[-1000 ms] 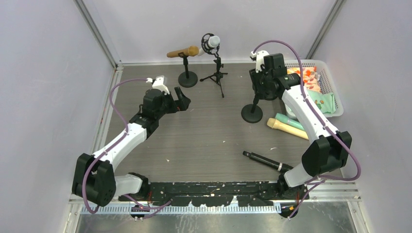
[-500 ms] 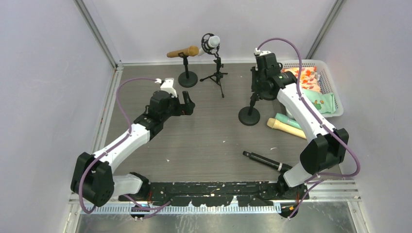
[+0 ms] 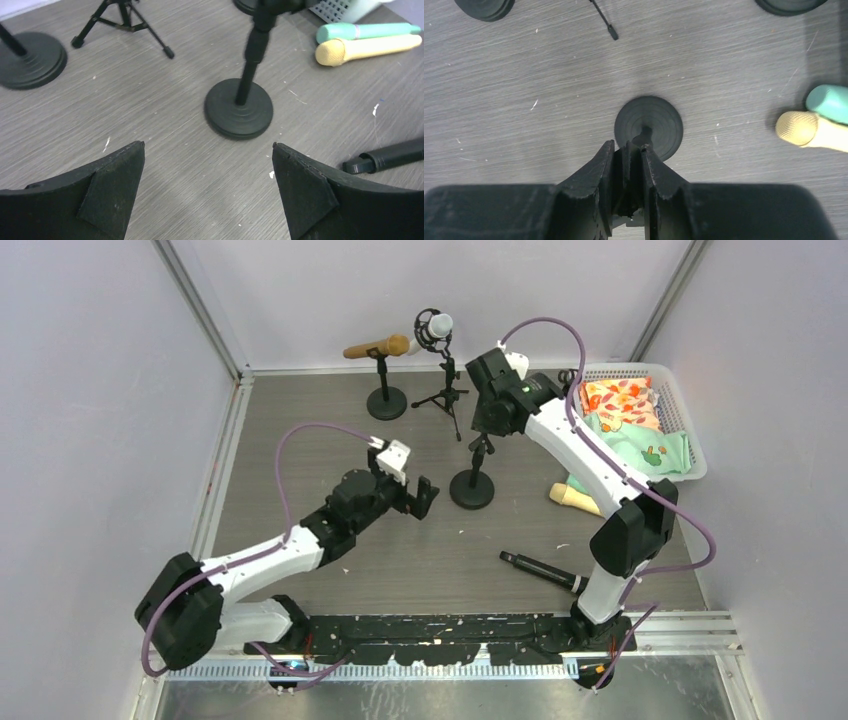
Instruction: Attach the microphones to the stand
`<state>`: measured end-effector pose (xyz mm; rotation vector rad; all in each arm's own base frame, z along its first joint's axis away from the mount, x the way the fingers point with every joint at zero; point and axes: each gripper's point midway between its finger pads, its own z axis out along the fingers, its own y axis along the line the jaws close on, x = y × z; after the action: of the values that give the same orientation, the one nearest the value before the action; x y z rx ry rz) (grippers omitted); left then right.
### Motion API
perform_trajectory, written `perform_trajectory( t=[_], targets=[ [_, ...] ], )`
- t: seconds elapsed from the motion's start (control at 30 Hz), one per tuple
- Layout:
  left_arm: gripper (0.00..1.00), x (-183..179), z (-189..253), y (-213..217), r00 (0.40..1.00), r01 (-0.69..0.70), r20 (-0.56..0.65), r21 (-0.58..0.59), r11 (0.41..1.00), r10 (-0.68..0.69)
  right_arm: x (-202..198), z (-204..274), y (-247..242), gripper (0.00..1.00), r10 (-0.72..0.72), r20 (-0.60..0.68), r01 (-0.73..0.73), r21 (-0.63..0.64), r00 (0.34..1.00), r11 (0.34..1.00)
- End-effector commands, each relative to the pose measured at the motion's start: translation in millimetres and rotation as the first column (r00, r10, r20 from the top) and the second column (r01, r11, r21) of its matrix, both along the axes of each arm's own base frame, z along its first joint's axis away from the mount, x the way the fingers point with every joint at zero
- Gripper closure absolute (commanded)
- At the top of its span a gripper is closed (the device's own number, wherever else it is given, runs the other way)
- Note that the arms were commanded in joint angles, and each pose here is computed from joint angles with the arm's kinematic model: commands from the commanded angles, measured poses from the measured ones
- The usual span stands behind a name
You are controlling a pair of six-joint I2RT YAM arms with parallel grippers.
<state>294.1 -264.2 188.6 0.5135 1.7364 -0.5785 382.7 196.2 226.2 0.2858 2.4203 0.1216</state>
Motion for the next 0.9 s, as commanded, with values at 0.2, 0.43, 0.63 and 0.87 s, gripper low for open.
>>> perform_trajectory(
  t=[0.2, 0.43, 0.63, 0.87],
  targets=[
    [0.0, 3.8, 21.4, -49.9, 0.931, -0.087, 0.354, -0.031, 0.996, 0.093, -15.5, 18.0, 41.9, 0.99, -0.083, 0.088, 0.066, 0.178, 0.993, 0.982],
    [0.01, 28.2, 8.1, -72.5, 0.872, -0.278, 0.406, -0.051, 0.959, 0.274, -20.6, 21.9, 43.3, 0.94, -0.08, 0.089, 0.06, 0.206, 0.993, 0.977],
    [0.09, 47.7, -0.3, -88.6, 0.832, -0.363, 0.416, -0.093, 0.927, 0.367, -25.3, 22.1, 48.6, 0.92, -0.057, 0.076, 0.038, 0.233, 0.995, 0.972],
    [0.22, 64.4, -13.5, -100.9, 0.804, -0.429, 0.409, -0.103, 0.898, 0.431, -30.0, 26.5, 48.8, 0.89, -0.044, 0.072, 0.025, 0.246, 0.996, 0.969]
  ],
)
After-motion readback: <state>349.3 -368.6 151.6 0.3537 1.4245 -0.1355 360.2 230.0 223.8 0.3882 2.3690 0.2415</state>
